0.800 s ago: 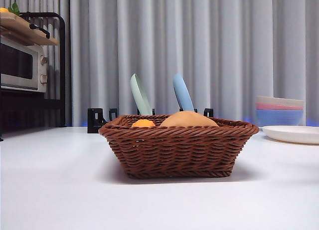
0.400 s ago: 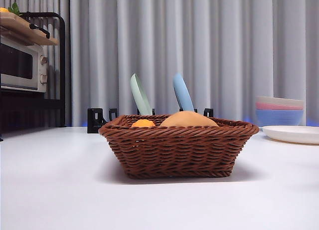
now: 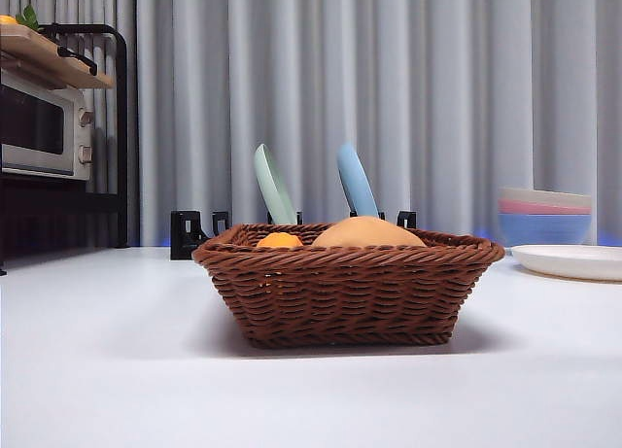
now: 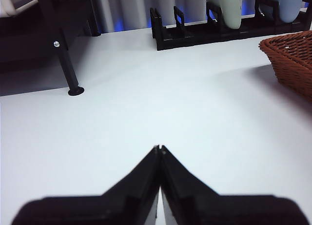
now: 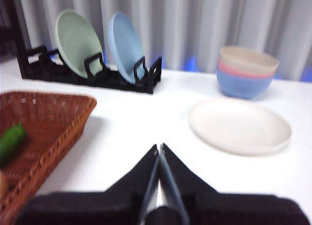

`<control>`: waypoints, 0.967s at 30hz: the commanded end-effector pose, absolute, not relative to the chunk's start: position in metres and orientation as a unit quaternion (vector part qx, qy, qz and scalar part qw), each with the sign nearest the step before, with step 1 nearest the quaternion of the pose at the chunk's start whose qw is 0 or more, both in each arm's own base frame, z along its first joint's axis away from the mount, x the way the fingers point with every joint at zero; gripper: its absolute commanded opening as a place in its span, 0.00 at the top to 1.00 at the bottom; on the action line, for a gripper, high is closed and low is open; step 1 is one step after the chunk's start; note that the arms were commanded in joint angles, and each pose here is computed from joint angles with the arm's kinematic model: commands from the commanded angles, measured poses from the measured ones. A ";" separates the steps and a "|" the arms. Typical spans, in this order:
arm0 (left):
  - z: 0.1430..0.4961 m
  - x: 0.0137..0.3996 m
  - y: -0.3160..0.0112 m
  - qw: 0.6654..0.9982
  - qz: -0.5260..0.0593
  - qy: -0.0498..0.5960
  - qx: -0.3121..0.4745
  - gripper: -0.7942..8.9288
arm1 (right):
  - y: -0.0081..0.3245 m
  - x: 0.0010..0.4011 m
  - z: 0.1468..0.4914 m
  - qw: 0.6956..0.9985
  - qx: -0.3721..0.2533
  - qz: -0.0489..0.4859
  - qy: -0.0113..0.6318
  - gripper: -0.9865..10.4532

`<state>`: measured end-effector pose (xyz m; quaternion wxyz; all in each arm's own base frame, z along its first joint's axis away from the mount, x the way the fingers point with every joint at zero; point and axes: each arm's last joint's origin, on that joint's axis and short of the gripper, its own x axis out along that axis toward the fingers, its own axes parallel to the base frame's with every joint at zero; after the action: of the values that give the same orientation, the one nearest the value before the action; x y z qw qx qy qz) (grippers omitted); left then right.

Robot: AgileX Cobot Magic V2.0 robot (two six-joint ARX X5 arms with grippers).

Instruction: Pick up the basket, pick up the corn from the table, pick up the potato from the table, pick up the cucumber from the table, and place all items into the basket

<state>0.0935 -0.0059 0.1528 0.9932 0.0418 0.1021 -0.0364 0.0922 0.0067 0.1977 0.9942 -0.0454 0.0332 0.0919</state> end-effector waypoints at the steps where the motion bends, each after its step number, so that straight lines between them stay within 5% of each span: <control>1: 0.148 0.094 -0.006 0.993 -0.035 0.108 0.039 0.92 | 0.007 0.091 0.184 0.995 -0.035 0.091 0.026 0.91; 12: 0.148 0.094 -0.006 0.993 -0.035 0.109 0.039 0.92 | 0.007 0.096 0.149 0.993 0.000 0.089 0.083 0.91; 29: 0.148 0.094 -0.006 0.993 -0.035 0.108 0.039 0.92 | 0.006 0.096 0.149 0.993 0.001 0.086 0.082 0.91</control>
<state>0.0935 -0.0059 0.1528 0.9932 0.0416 0.1021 -0.0364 0.0951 0.0067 0.1541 0.9932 -0.0041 0.0740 0.0894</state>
